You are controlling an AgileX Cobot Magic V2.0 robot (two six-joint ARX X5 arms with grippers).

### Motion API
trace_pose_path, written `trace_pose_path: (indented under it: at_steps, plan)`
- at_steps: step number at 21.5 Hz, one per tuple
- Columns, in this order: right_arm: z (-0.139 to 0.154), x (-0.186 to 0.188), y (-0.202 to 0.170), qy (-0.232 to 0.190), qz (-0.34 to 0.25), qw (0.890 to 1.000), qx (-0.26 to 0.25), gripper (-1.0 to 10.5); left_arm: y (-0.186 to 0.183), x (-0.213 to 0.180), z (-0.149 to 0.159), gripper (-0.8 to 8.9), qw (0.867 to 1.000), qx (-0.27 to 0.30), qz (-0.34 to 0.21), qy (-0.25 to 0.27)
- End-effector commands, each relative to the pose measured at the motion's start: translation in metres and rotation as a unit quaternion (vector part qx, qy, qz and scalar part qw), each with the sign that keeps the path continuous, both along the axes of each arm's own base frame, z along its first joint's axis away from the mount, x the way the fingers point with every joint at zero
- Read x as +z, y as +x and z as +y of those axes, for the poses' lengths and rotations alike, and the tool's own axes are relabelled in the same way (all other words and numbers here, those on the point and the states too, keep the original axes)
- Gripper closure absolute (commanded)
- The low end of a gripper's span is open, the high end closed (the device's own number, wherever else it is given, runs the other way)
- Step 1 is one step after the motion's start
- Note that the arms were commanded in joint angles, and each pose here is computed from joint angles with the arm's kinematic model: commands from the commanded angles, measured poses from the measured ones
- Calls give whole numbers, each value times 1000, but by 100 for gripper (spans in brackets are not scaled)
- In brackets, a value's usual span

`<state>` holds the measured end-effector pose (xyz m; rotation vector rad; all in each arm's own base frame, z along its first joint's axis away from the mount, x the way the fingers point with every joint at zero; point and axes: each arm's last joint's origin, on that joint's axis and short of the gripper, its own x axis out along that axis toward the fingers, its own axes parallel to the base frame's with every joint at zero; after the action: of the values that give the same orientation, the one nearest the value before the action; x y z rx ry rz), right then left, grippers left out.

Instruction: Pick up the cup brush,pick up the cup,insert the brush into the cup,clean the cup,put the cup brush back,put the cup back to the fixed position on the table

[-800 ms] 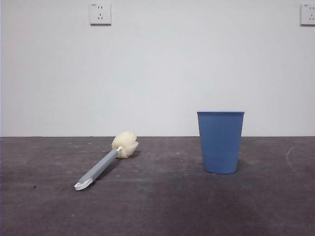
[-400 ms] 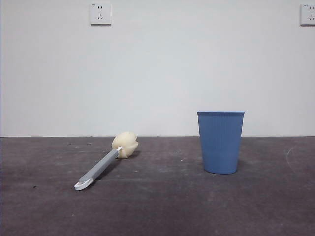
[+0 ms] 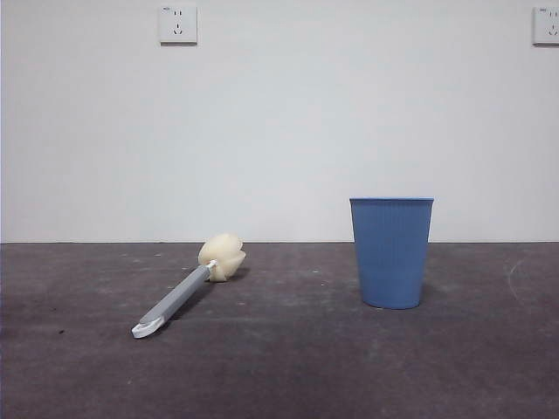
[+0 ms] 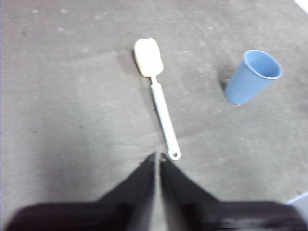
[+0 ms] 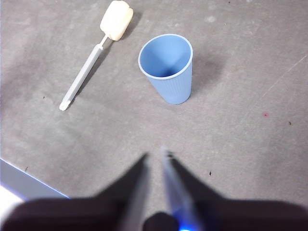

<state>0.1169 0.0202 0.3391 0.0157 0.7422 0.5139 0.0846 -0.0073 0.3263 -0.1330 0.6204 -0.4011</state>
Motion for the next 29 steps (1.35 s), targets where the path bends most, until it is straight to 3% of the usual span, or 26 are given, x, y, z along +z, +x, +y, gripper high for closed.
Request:
trace_pose_path:
  at_steps: [1, 2, 9, 15, 20, 23, 25, 29]
  plan:
    - [0, 1, -1, 4, -1, 1000, -2, 438, -1, 1, -1, 327, 1000, -20, -7, -6]
    - [0, 1, -1, 4, -1, 1000, -2, 379, -1, 1, -2, 247, 999, -31, -8, -13]
    - [0, 1, -1, 5, 0, 1000, -3, 382, 9, 8, -10, 247, 996, -88, -11, -30]
    - [0, 1, 0, 28, 17, 999, -27, 382, 34, 28, -26, 247, 992, -125, 4, -11]
    - [0, 1, 0, 27, 16, 999, -25, 382, 75, 5, -70, 247, 987, -137, 75, 43]
    - [0, 1, 0, 27, 16, 999, -26, 382, 100, -16, -108, 247, 986, -102, 88, 101]
    - [0, 1, 0, 27, 16, 999, -26, 382, 119, -40, -127, 247, 980, -72, 125, 136]
    - [0, 1, -1, 28, 17, 999, -27, 382, 150, -87, -150, 248, 968, -56, 191, 155]
